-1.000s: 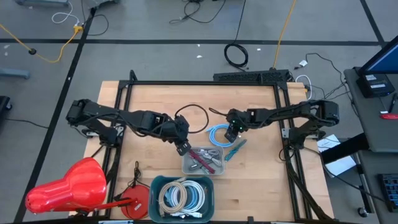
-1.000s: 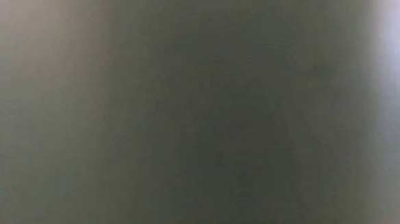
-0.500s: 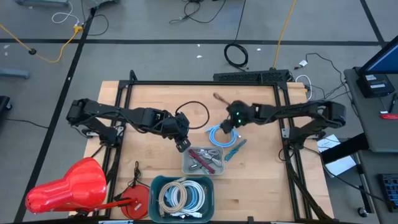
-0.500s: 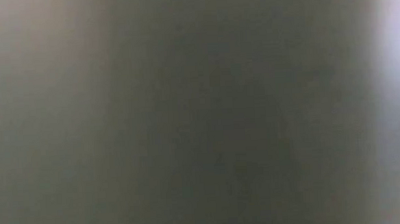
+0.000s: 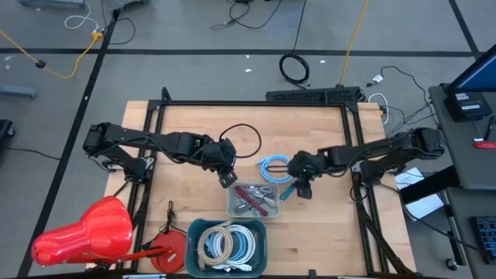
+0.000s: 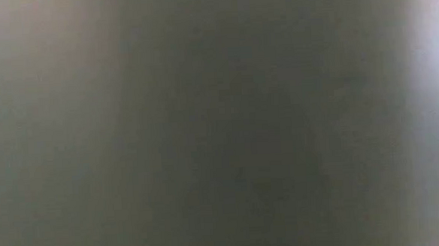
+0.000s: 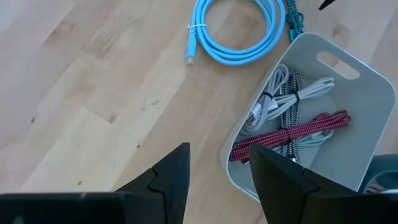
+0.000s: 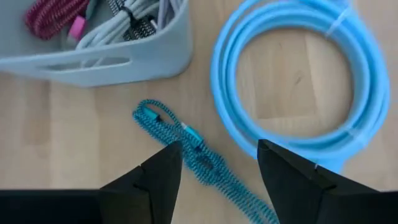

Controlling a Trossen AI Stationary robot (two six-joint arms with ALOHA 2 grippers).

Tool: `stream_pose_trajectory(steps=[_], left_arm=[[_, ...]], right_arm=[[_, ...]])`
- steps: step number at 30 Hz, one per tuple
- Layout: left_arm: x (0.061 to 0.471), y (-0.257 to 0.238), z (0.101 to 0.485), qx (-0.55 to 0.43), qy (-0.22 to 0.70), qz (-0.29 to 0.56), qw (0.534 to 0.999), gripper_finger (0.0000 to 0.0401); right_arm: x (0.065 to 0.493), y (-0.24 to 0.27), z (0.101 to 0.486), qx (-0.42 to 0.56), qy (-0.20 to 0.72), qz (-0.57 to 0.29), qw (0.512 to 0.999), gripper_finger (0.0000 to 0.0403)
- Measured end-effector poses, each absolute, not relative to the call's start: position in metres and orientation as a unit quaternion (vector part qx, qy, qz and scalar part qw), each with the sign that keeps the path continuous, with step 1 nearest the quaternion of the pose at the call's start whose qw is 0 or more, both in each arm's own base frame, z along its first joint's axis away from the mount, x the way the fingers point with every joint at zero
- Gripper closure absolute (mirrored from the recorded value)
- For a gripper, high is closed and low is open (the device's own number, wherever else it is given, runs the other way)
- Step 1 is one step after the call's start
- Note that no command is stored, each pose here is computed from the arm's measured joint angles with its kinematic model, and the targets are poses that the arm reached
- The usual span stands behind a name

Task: Pick & Place USB Port
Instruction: Put the blue charger cable into the gray bin

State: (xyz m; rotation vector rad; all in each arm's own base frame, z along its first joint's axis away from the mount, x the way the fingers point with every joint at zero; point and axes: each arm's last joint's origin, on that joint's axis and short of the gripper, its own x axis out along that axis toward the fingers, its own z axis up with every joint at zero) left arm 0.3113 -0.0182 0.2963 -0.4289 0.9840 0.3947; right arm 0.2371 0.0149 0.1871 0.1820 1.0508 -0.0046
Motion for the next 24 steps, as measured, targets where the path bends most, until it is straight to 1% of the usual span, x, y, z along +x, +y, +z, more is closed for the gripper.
stream_pose_trajectory(steps=[2,4,7,10,19,24], left_arm=[[0.311,-0.018,0.296,-0.203,0.466,0.188,0.84,0.0233],[0.311,-0.018,0.296,-0.203,0.47,0.188,0.838,0.0233],[0.31,-0.018,0.295,-0.208,0.474,0.188,0.835,0.0233],[0.308,-0.021,0.294,-0.21,0.482,0.191,0.829,0.0233],[0.305,-0.03,0.293,-0.206,0.486,0.202,0.825,0.0233],[0.305,-0.031,0.293,-0.207,0.487,0.202,0.824,0.0233]], right_arm=[[0.239,0.018,0.184,0.051,0.501,0.003,0.864,0.0202],[0.241,0.019,0.178,0.032,0.515,0.013,0.857,0.0202],[0.239,0.023,0.166,0.036,0.558,0.044,0.828,0.0202],[0.239,0.028,0.158,0.034,0.578,0.061,0.813,0.0202],[0.251,0.031,0.146,0.029,0.566,0.064,0.822,0.0202],[0.253,0.03,0.146,0.013,0.558,0.038,0.829,0.0202]])
